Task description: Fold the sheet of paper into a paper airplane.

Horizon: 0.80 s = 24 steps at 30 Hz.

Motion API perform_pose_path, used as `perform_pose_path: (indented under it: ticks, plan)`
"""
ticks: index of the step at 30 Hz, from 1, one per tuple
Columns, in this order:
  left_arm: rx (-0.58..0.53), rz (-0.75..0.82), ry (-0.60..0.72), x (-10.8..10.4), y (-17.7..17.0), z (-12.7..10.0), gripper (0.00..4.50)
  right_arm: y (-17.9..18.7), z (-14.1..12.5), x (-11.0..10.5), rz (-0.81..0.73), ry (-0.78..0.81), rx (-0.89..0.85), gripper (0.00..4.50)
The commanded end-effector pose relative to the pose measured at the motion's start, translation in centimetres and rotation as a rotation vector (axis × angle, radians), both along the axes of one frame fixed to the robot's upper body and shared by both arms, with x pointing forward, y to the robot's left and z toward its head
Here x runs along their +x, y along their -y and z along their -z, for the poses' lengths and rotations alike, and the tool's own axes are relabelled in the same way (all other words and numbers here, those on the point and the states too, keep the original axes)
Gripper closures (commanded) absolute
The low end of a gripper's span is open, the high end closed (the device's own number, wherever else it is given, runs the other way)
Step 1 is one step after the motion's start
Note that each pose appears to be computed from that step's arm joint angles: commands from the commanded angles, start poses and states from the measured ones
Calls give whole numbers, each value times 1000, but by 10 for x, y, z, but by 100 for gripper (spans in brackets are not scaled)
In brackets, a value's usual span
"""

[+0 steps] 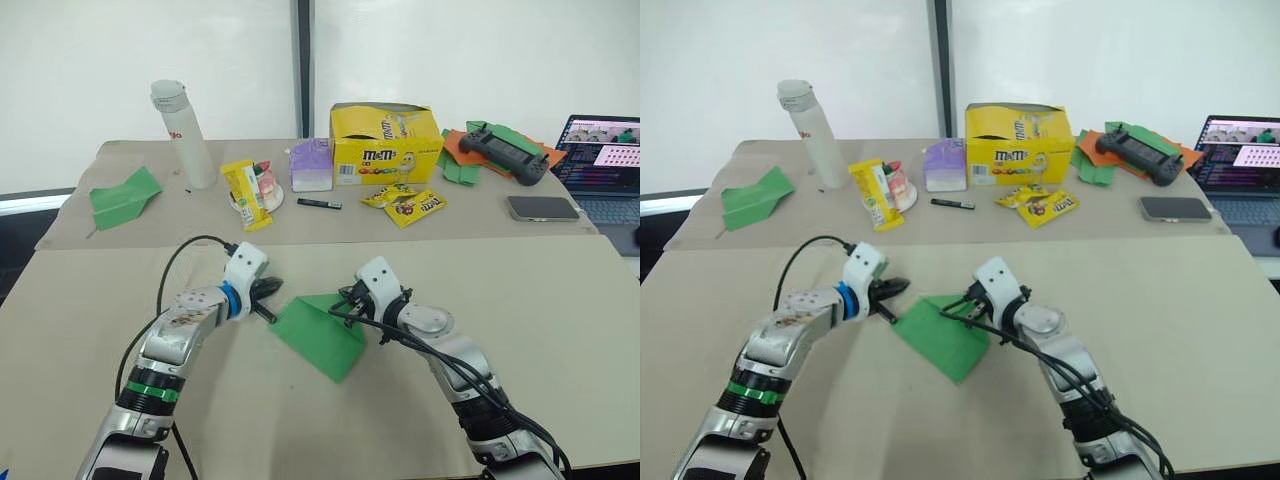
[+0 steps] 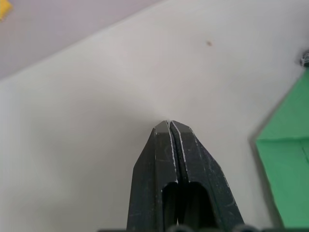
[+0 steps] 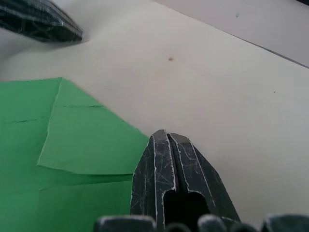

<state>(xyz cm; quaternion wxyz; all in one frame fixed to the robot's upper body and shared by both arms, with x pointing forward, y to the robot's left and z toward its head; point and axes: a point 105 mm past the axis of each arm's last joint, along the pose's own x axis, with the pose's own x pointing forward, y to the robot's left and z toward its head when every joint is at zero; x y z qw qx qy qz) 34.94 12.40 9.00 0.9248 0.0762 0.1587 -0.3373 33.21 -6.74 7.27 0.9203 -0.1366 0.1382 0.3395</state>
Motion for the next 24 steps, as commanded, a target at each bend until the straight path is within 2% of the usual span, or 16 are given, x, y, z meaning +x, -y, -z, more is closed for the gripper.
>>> perform_pose_path:
  ticks: [1,4,10,19,24]
  plan:
    - [-123,185,109,-8,43,-35,445,7,22,-3,27,-77,-47,450]
    - [-116,318,73,-23,65,-26,445,9,20,-4,30,-69,-47,450]
    - [48,316,-43,-23,57,20,445,16,10,-9,37,-38,-36,450]
    - [67,332,-82,-20,57,34,445,40,-13,-20,15,26,-43,450]
    - [67,342,-87,-22,58,36,445,60,-18,-38,-53,-13,-117,450]
